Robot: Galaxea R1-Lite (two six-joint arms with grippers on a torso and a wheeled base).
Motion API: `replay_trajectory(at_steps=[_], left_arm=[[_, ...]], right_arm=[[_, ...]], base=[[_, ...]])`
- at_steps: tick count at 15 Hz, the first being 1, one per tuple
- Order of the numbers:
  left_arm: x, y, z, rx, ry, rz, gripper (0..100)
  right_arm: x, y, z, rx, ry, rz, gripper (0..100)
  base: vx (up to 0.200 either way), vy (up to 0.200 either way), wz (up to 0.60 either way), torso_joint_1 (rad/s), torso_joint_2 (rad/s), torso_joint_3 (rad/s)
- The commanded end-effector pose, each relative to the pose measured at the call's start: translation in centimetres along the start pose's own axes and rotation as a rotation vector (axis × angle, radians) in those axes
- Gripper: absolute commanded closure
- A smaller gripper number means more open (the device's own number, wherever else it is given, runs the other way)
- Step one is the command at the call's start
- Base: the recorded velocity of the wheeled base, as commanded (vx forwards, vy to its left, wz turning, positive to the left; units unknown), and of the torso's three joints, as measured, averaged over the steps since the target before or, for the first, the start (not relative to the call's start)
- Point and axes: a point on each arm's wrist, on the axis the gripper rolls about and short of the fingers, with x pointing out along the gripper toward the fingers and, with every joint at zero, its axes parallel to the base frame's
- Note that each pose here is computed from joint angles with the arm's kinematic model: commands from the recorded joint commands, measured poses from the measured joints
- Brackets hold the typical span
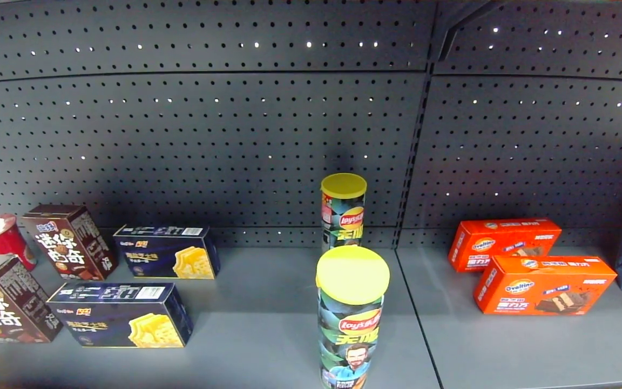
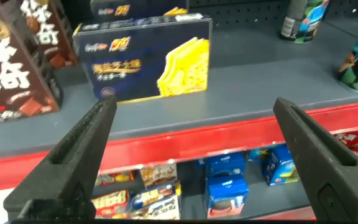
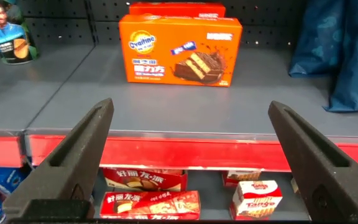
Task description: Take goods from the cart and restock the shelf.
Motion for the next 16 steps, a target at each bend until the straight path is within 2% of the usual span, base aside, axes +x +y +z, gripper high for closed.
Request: replay_trajectory(at_steps=[1, 6, 8, 16], left_arm=[[0.01, 0.0, 0.03, 0.0, 0.0, -0.001, 0], [0.02, -0.04, 0.0, 0.01, 0.0, -0.016, 0], [0.02, -0.04, 0.0, 0.014, 0.0, -0.017, 0], [0.02, -0.04, 0.0, 0.002, 0.0, -0.016, 0]], right_arm=[[0.01, 0.0, 0.01, -0.001, 0.0, 0.0, 0], [0.01, 0.0, 0.0, -0.001, 0.002, 0.0, 0], [0.01, 0.0, 0.0, -0.001, 0.002, 0.0, 0], [0.01, -0.01, 0.01, -0.002, 0.0, -0.001, 0]], base=[[0.0, 0.0, 0.0, 0.0, 0.0, 0.0], [0.0, 0.0, 0.0, 0.0, 0.0, 0.0], [-0.1, 0.0, 0.0, 0.001, 0.0, 0.001], [0.0, 0.0, 0.0, 0.0, 0.0, 0.0]])
